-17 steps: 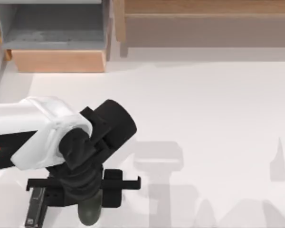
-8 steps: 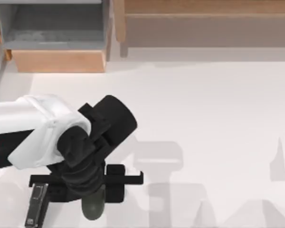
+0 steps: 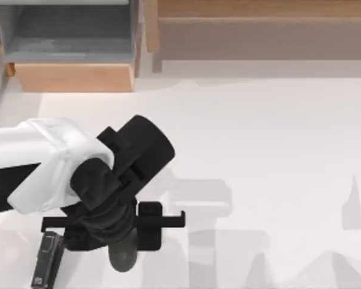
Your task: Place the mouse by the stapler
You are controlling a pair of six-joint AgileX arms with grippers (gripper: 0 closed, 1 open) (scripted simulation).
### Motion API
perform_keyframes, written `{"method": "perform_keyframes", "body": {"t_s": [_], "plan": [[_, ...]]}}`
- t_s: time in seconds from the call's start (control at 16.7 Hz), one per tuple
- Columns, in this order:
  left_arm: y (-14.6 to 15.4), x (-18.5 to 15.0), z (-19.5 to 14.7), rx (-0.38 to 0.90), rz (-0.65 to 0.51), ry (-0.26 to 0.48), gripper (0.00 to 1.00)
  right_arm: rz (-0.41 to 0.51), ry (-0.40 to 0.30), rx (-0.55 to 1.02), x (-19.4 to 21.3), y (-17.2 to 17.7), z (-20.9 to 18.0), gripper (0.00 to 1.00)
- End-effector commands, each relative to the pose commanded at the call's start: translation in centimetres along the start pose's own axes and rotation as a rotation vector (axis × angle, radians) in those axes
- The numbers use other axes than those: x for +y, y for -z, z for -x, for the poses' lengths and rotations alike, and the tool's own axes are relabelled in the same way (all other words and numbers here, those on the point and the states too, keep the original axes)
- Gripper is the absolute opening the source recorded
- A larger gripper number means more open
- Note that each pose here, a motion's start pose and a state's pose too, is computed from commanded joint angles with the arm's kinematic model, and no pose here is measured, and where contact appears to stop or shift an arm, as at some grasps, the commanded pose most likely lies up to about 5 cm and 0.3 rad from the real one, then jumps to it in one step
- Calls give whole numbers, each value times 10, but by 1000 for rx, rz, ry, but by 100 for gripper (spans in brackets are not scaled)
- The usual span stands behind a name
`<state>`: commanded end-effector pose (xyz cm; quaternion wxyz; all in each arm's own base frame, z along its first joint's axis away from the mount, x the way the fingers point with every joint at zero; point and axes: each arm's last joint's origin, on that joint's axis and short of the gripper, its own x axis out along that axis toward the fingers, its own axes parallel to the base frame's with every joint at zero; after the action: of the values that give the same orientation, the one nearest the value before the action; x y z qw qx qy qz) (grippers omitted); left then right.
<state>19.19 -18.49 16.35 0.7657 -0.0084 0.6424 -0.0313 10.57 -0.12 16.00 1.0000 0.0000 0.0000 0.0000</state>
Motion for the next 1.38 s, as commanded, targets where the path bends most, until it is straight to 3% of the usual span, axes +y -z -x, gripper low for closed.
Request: {"method": "perform_keyframes", "body": {"t_s": [0.78,1.38], "plan": [[10,6,-23,71,-8,-59,0,0,0,0,0,0,0,100],[10,6,-23,71,-8,-59,75,0,0,0,0,0,0,100]]}}
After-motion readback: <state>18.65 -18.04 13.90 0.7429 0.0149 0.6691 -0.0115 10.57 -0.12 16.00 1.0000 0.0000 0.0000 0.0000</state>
